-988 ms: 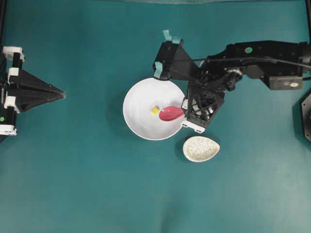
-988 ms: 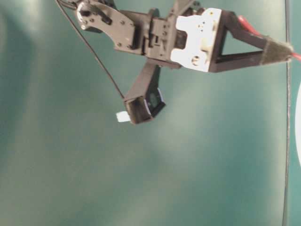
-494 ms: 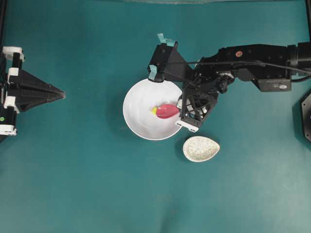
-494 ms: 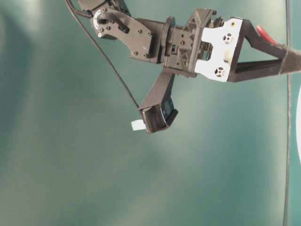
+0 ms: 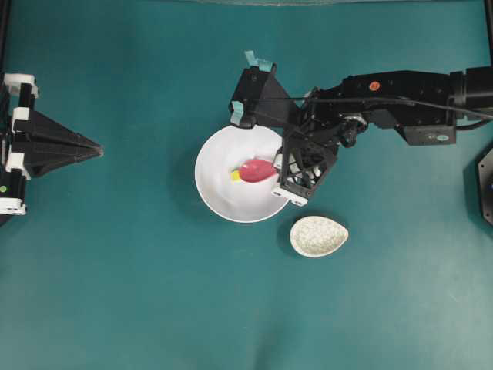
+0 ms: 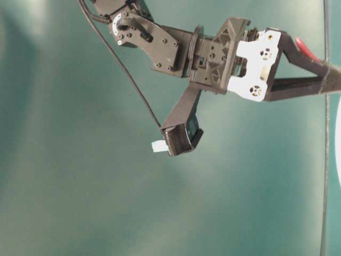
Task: Scoop the yellow hexagonal prism block from the bowl with a spoon using the right arm.
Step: 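Lower the spoon into the bowl and scoop under the yellow block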
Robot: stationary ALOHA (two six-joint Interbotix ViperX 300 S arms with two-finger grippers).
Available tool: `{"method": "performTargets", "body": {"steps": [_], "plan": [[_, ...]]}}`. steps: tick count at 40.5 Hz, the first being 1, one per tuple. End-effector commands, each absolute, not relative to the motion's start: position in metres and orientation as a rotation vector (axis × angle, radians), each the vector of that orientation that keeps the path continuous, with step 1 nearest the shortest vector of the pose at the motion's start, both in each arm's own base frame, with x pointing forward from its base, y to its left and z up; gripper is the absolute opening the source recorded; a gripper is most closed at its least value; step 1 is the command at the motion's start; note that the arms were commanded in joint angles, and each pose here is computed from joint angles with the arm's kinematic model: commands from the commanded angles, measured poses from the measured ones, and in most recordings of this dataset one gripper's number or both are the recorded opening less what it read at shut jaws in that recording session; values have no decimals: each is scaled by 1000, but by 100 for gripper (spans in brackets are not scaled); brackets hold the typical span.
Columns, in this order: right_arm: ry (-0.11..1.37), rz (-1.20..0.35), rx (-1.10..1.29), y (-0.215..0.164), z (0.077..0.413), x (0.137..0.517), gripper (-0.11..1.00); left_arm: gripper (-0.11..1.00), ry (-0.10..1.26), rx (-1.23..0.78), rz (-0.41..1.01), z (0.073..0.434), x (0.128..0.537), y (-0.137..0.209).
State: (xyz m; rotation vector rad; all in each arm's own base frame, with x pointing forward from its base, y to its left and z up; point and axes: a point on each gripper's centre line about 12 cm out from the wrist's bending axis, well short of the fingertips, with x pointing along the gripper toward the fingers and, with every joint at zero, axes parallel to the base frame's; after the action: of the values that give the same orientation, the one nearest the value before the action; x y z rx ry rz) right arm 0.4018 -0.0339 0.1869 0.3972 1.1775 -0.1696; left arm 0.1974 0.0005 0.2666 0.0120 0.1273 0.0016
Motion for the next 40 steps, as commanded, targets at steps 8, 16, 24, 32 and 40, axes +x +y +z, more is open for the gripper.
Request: {"method": "performTargets", "body": {"steps": [8,16,24,32,40], "plan": [[1033,-161,376,-41,217,421,23,-1,103,17,3,276,200,1],[1050,-159,354,-42,228,421,23,-1,103,17,3,276,200,1],[1100,-160,343,-41,247,413,23,-1,103,17,3,276,200,1],[1195,-164,355,-39,251,403,23,-1,103,17,3,276,200,1],[1258,-182,384,-37,248,396,23,-1,103,17,3,276,200,1]]}}
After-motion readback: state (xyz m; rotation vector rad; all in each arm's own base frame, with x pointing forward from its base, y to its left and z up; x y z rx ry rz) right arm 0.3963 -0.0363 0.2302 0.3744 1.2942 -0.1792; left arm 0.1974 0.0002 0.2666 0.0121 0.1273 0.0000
